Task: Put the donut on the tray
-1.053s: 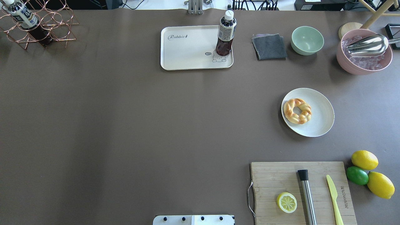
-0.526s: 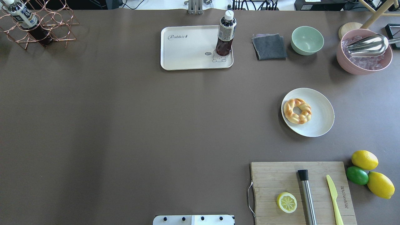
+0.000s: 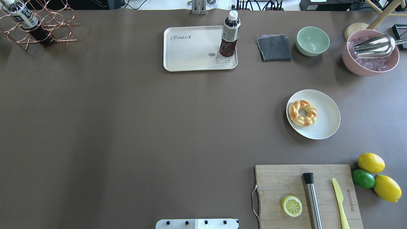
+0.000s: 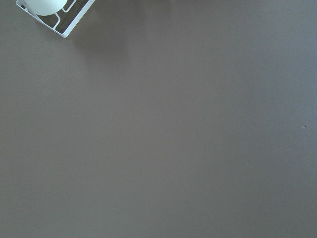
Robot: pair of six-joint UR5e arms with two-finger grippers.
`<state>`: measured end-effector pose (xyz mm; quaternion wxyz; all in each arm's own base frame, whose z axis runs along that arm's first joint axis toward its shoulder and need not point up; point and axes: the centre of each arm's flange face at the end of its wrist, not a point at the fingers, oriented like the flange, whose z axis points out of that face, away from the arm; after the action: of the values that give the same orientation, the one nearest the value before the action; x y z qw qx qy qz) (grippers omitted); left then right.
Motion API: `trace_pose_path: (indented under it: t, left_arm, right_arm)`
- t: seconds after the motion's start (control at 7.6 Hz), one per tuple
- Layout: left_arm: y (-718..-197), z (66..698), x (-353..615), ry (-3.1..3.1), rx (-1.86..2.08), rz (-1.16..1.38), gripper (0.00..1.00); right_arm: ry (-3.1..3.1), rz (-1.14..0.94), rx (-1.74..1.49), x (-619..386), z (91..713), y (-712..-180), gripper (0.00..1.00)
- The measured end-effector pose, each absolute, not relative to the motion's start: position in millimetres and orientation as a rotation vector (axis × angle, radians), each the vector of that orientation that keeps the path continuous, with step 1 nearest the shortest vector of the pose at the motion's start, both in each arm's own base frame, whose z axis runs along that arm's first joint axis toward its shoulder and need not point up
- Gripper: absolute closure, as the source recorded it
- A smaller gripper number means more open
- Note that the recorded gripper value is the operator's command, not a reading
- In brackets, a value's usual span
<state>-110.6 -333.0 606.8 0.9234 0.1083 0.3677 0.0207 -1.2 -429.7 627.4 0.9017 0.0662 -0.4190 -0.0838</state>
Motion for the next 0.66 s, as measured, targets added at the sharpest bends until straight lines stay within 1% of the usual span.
trace_pose_path:
  t: [0.39, 0.66]
  left_arm:
    - [-329, 609, -109, 0.775, 0.218, 0.044, 0.03]
    - [-325, 610, -105, 0.809, 0.213, 0.042, 0.03]
  right_arm:
    - [-0.903, -0.083, 0.089, -53, 603, -447, 0.03]
    - [-0.934, -0.078, 0.067, -99, 597, -451, 0.05]
